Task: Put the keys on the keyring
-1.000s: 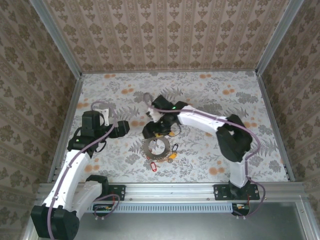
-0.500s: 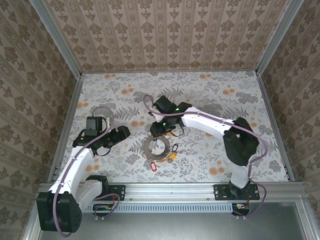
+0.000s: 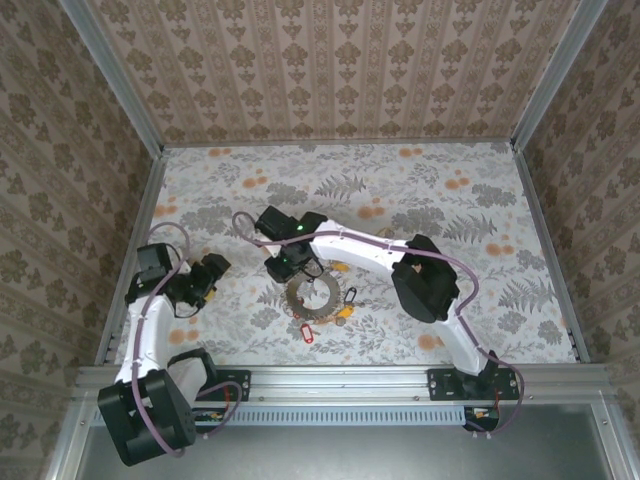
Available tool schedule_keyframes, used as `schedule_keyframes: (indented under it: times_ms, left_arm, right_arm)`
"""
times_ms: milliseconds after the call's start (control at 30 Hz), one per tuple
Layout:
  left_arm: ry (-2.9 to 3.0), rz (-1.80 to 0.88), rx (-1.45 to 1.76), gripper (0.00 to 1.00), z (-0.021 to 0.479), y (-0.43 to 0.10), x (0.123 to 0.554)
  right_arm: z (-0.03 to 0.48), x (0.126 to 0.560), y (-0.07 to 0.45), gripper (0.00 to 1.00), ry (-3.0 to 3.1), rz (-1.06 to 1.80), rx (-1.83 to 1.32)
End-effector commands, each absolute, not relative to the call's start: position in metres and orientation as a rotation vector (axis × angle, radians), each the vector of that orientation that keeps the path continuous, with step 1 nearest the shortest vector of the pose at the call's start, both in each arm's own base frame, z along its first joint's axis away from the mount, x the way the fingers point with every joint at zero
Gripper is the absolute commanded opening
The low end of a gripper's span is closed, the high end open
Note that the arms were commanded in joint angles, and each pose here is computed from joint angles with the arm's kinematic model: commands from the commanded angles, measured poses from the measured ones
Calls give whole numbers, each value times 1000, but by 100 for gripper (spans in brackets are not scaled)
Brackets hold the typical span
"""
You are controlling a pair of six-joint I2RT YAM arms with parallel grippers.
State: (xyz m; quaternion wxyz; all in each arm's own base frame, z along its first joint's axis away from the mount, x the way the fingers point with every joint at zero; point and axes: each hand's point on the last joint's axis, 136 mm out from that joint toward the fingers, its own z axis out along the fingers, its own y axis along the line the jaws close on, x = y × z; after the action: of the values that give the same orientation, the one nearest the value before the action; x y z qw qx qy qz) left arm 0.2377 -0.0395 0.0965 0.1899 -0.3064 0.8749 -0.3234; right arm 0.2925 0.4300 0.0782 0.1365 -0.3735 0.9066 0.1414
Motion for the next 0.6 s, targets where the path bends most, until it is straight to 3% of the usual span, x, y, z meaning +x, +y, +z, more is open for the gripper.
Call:
schedule_keyframes:
  times_ms: [0,567]
  left_arm:
    - [2466,-937,-842,78,95,-41,237]
    - [2476,-926,-787,78,91,-40,241]
  right_arm:
    - [62,288,413,22,2698,248,-1140]
    - [30,287,417,18,2786,92,-1165]
